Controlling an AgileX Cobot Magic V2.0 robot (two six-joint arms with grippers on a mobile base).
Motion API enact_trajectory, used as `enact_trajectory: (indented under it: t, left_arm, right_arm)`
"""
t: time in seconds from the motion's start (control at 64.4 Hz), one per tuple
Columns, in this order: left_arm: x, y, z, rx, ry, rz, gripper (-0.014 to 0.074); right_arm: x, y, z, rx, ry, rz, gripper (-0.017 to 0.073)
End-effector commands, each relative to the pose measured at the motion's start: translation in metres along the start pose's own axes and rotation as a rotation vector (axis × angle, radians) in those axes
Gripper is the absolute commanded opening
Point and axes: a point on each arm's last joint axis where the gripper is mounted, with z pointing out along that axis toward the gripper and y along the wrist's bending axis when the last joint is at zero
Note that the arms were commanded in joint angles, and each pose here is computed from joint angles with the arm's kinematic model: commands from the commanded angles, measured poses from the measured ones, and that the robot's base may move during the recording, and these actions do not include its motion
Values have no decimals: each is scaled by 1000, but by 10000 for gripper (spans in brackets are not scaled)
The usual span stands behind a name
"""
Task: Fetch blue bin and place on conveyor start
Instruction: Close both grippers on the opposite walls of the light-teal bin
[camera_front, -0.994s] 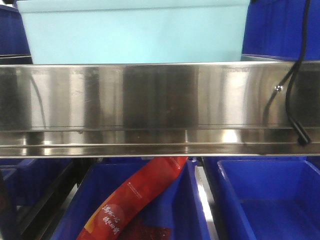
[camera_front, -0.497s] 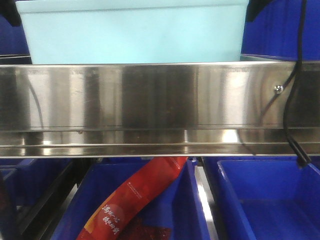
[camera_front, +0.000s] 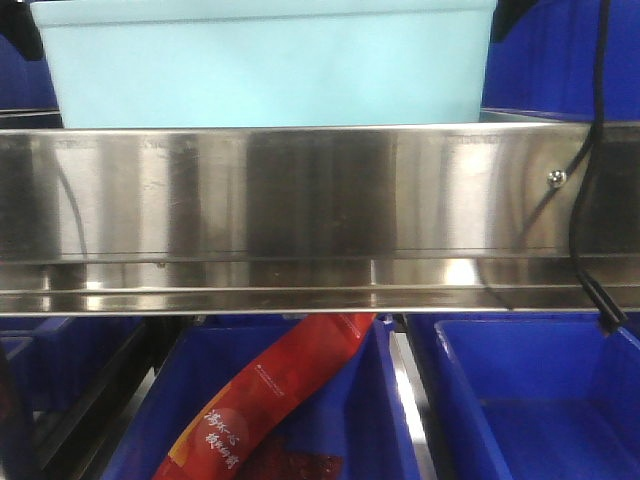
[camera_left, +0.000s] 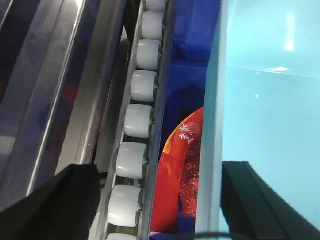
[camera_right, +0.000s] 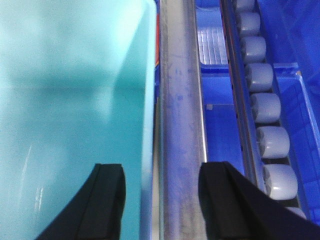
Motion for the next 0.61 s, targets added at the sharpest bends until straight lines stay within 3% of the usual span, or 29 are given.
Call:
enact_trajectory:
  t: [0.0, 0.59]
  left_arm:
    - [0, -1, -1, -2, 1, -2, 388]
    - [0, -3, -1, 22, 1, -15, 388]
  right_arm:
    - [-3, -2, -4, 7, -11, -12, 244]
    - [-2, -2, -3, 8, -9, -13, 244]
